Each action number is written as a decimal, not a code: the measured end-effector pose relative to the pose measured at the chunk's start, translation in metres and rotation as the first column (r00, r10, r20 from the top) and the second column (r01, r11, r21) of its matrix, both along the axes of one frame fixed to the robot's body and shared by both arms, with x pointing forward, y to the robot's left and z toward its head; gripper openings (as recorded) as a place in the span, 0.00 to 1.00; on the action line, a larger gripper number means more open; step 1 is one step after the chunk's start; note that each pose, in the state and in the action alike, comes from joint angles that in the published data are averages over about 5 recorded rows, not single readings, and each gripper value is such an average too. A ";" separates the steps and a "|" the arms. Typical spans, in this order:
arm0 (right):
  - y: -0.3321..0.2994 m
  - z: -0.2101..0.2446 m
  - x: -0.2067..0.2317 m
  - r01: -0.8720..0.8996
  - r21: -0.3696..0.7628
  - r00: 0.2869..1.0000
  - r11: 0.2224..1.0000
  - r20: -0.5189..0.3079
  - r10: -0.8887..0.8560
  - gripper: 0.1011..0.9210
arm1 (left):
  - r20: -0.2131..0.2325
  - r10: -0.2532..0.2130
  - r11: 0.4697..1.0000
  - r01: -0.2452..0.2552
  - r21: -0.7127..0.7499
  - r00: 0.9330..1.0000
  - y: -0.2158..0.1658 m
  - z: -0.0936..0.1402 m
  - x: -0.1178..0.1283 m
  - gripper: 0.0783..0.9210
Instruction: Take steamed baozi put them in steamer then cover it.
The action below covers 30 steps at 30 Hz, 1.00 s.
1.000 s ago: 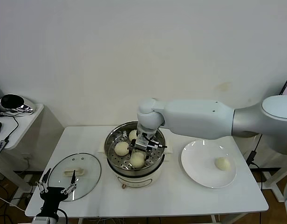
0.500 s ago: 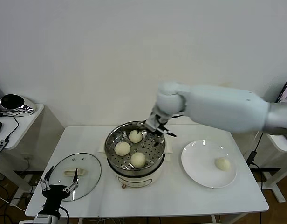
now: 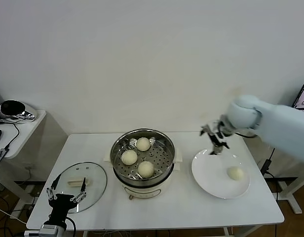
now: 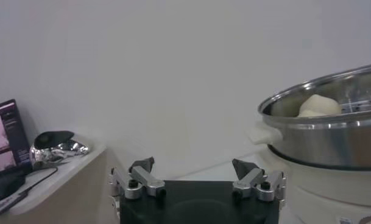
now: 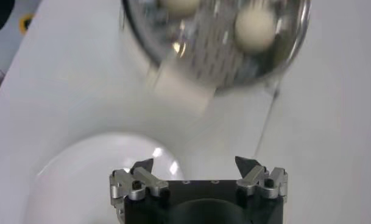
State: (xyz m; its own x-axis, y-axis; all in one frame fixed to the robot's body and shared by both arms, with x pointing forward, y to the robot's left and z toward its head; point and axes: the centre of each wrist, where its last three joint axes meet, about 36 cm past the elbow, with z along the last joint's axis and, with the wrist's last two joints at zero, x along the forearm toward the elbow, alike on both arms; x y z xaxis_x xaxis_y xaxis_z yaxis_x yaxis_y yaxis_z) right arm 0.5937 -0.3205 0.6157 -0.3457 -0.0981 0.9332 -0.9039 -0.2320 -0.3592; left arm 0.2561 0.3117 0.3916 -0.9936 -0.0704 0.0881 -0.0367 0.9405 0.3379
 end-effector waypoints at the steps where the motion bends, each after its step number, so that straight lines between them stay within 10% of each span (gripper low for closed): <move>1: -0.009 -0.007 0.000 0.017 -0.003 1.000 1.000 -0.004 -0.017 0.88 | -0.002 0.000 1.000 0.000 0.000 1.000 0.000 0.000 -0.001 0.88; 30: -0.112 -0.138 0.003 0.262 -0.055 0.960 0.963 -0.089 -0.266 0.88 | -0.016 0.022 1.000 -0.022 0.014 1.000 0.006 0.001 -0.010 0.88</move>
